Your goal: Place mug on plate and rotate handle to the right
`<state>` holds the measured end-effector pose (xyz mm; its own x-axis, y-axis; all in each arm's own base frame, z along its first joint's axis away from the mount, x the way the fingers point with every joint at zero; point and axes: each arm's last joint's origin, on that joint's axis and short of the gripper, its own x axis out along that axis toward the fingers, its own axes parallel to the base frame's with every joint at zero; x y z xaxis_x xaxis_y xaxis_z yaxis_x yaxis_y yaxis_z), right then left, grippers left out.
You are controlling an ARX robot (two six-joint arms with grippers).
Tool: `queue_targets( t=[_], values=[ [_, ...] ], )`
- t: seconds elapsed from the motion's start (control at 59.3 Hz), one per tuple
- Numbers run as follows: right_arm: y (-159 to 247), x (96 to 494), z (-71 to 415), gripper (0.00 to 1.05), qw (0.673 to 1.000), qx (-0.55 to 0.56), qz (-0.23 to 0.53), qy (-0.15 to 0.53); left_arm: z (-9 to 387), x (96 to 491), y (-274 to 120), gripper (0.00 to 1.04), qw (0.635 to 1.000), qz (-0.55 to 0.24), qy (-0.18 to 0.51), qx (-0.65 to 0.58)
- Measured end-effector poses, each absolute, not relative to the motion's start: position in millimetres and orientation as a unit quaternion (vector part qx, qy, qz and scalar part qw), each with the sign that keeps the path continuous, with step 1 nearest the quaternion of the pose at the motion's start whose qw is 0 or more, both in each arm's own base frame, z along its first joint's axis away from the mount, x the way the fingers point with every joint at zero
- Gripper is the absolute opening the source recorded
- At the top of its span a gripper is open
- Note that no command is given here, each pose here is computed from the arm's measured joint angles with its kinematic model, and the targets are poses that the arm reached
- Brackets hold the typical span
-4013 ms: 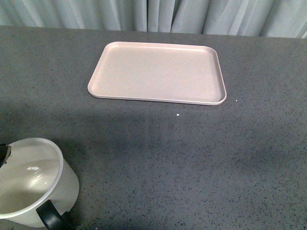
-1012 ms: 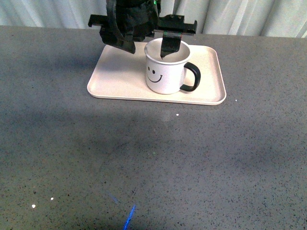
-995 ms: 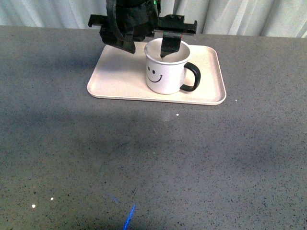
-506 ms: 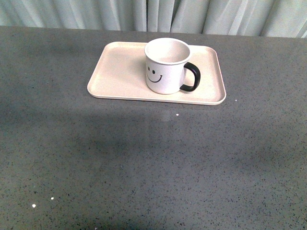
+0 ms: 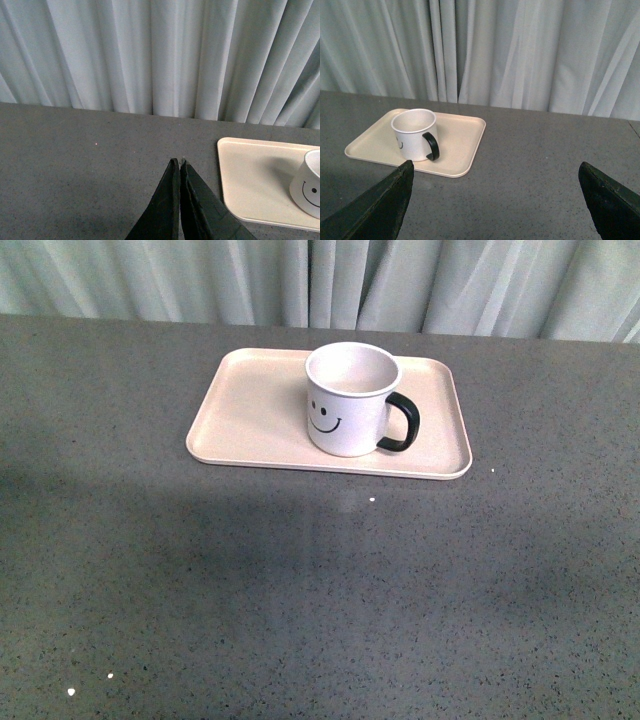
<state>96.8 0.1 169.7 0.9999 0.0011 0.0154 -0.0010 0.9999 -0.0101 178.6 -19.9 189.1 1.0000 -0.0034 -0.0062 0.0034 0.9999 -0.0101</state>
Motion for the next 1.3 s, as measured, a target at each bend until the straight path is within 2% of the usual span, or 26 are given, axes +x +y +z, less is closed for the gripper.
queue_targets(
  t=[0.59,1.298],
  values=[
    [0.1,96.8,169.7,0.96,1.000,-0.005,0.000,-0.008,166.3,137.8,-0.4,0.01,1.000,-0.002,0.001,-0.004],
    [0.1,96.8,169.7,0.96,1.000,-0.005,0.000,-0.008,171.0,113.3,-0.3,0.01,1.000,-0.002,-0.007,-0.004]
  ],
)
